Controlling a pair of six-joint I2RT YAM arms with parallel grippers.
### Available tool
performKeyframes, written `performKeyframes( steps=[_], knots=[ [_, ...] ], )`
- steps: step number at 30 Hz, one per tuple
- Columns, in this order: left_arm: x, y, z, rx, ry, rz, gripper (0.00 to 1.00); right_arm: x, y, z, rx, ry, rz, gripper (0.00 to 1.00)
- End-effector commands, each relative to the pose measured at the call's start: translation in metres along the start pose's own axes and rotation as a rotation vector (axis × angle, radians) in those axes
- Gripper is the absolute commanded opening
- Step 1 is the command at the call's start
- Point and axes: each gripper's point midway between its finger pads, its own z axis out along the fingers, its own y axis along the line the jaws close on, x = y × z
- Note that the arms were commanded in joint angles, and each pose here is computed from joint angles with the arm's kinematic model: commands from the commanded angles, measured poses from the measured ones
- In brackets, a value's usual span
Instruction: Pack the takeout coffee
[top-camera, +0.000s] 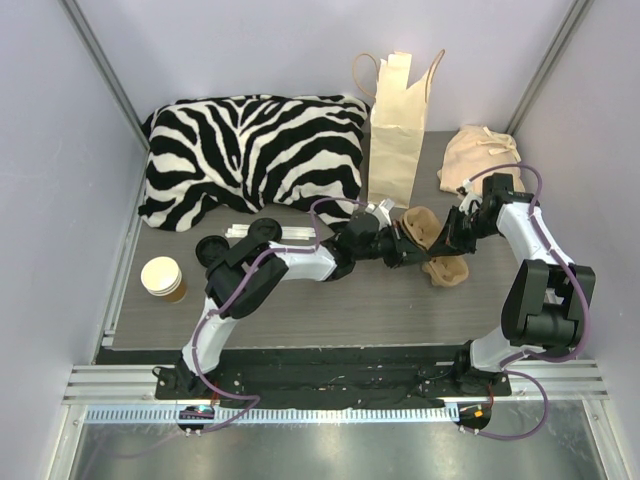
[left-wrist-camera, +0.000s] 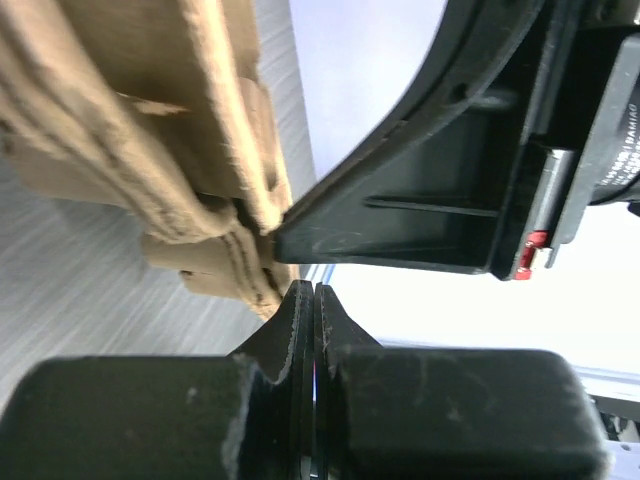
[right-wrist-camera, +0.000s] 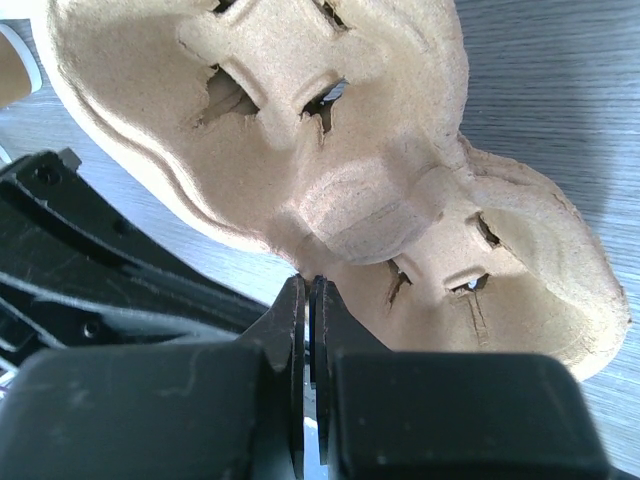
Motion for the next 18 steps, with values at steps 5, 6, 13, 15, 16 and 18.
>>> performKeyframes(
  steps=[5,6,13,15,16,18],
  knots=[
    [0.008,-0.013,0.007,0.058,0.011,-0.019,0.0,-0.007,0.009,-0.004,-0.034,-0.037,-0.003,0.01],
    [0.007,-0.014,0.007,0.061,0.003,-0.02,0.0,-0.008,0.008,-0.004,-0.03,-0.038,-0.003,0.01],
    [0.009,-0.008,0.004,0.071,-0.001,-0.018,0.0,-0.01,0.013,-0.003,-0.063,-0.03,0.002,0.01],
    [0.011,-0.008,0.003,0.08,0.008,-0.018,0.0,-0.01,0.013,-0.004,-0.063,-0.031,0.003,0.01],
    [0.011,-0.01,0.003,0.09,0.006,-0.012,0.0,-0.009,0.012,-0.004,-0.06,-0.032,0.002,0.01],
    [0.011,-0.015,0.001,0.113,0.007,-0.005,0.0,-0.009,0.01,-0.004,-0.054,-0.033,0.005,0.01]
  ],
)
